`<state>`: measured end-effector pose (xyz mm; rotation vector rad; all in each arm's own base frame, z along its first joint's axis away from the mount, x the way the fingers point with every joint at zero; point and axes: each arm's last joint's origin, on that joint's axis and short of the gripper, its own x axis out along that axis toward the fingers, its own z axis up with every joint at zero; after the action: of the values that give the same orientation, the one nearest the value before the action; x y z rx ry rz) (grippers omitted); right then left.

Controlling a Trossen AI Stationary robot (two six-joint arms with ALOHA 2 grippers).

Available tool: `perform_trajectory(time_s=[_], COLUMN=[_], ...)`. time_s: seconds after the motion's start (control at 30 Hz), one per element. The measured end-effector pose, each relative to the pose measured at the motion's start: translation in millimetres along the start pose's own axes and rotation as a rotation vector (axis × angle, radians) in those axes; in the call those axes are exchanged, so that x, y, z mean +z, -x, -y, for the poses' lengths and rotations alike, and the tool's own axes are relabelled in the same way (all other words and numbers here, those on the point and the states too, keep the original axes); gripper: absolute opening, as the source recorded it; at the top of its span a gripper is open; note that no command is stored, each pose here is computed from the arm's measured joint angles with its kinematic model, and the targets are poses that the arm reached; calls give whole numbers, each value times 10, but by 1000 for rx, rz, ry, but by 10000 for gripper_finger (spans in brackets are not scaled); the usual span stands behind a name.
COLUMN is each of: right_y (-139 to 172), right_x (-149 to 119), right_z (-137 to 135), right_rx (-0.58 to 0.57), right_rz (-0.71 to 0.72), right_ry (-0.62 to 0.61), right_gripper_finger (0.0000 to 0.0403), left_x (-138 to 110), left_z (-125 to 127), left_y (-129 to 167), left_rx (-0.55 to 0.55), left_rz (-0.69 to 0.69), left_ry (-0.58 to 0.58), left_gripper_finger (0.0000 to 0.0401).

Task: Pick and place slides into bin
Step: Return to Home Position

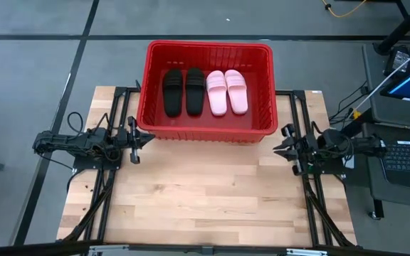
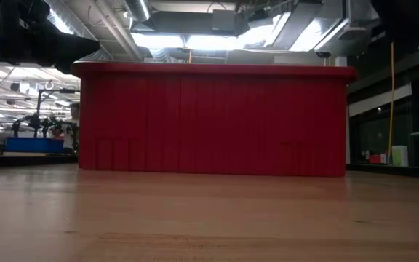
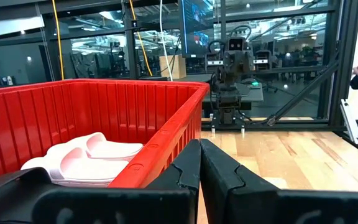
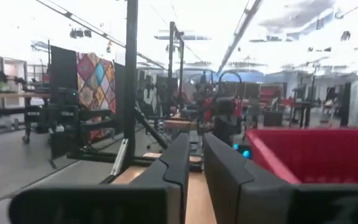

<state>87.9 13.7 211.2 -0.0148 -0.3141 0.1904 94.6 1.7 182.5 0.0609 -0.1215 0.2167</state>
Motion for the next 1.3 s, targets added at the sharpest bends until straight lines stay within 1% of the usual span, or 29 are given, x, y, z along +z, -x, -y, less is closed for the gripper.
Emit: perform_trajectory(time_s=[0.13,0.23,0.33,0.47,1.3], right_y=[12,18,28,37,37], right_x=[-134,-235,-323,-382,-384], right_z=[-4,-7,-11,-13,-13], right_rx=[-1,-2,-3,-4,-5], right_rz=[-30,-69,-160,-223,-225], right_ry=[-102,-100,-100,-109,-111], right_gripper_finger=[49,49,49,49,49], left_x=[0,0,0,0,0], left_z=[0,0,0,0,0], left_y=[0,0,0,0,0], left_rx=[0,0,0,1,1], left_rz=[0,0,0,0,0], left_ry=[0,1,1,0,1], left_gripper_finger=[2,2,2,2,2])
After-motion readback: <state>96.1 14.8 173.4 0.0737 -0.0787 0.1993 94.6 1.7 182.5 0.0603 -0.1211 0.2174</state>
